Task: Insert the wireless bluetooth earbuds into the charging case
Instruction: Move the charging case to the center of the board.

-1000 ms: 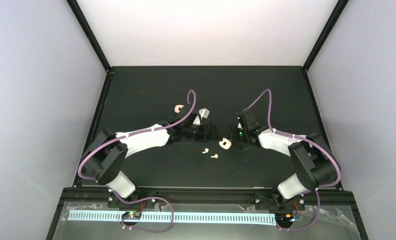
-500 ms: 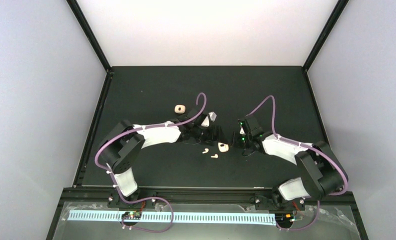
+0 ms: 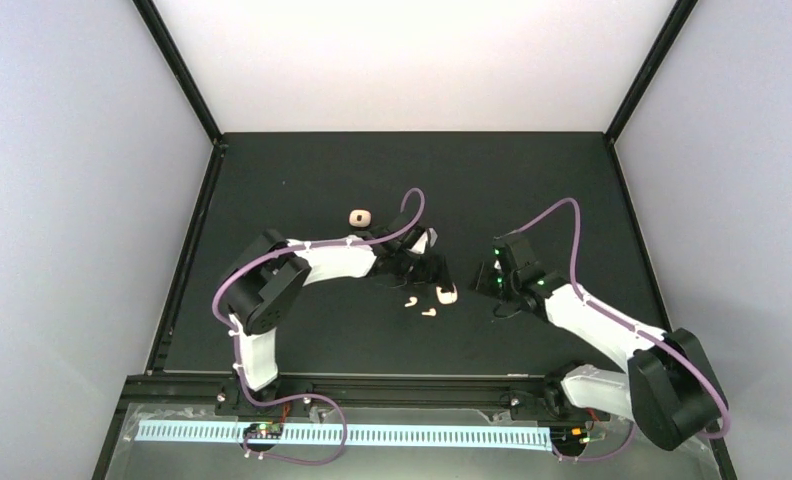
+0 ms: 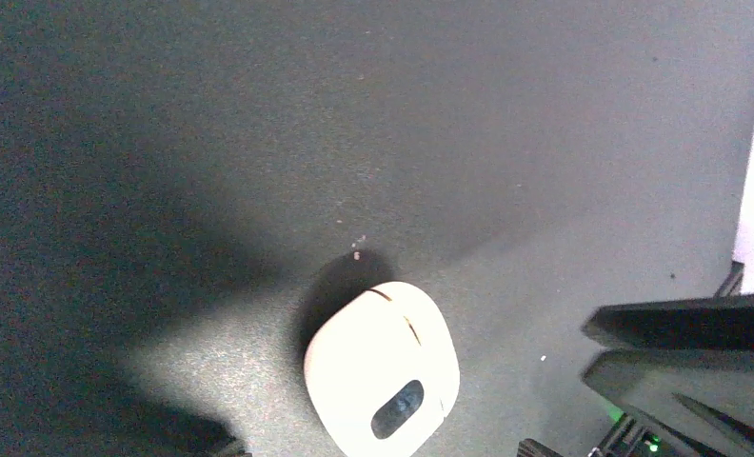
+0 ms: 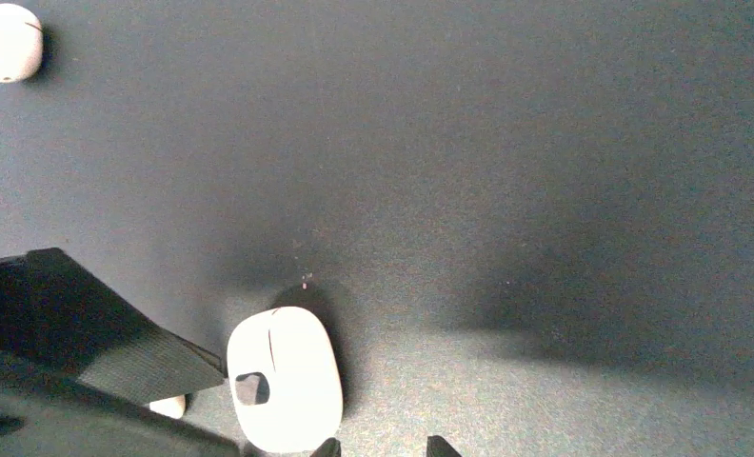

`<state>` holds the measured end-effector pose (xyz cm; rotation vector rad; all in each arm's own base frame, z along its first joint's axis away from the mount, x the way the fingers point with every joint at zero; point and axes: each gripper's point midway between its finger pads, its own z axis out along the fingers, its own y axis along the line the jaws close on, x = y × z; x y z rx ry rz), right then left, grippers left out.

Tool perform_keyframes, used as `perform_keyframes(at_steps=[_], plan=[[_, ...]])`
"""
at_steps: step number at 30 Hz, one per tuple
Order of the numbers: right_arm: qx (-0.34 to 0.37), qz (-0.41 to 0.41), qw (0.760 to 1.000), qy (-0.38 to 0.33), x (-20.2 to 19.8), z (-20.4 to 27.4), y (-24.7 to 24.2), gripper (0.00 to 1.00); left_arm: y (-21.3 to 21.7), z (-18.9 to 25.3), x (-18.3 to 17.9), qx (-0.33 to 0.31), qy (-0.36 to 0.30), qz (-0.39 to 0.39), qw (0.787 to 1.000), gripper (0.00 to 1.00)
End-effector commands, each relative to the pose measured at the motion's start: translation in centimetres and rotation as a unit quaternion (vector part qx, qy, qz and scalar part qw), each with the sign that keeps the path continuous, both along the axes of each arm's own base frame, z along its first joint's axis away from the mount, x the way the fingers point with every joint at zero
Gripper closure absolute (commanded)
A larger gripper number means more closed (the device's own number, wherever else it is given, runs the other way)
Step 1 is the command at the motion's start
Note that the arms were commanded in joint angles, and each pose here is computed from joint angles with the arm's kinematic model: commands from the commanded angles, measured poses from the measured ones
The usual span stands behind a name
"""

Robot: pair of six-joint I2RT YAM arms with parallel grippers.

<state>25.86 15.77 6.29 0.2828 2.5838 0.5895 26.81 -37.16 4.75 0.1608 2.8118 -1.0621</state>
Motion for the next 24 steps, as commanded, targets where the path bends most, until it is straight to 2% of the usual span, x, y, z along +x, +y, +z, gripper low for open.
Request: perform_keyframes(at_steps=[1,4,8,14,16,19,24], plan=[[-0.009,-0.017,1.000,-0.008,-0.3,0.6,-1.0,0.77,-0.3,-0.1,0.4,0.032,-0.010,-0.009,0.999,0.27],[0.009,0.016,1.000,0.001,-0.7,0.6,0.3,0.74,0.2,0.5,0.5,0.041,-0.024,-0.006,0.999,0.28],[0.023,0.067,0.997,0.001,-0.8,1.1,1.9,0.67,1.8,3.8,0.3,0.034,-0.061,0.001,0.998,0.24],[-0.034,0.102,0.994,0.007,0.0,1.7,2.3,0.45,5.9,6.2,-0.7,0.037,-0.099,0.021,0.994,0.16],[-0.051,0.116,0.992,0.010,0.3,1.8,2.6,0.41,7.0,6.8,-1.1,0.040,-0.114,0.026,0.992,0.13],[-0.079,0.139,0.987,0.024,0.3,1.5,3.2,0.37,8.6,7.2,-1.8,0.045,-0.134,0.034,0.989,0.11],[-0.128,0.160,0.978,0.040,0.4,0.4,4.3,0.37,11.2,8.6,-2.9,0.044,-0.176,0.055,0.982,0.10]])
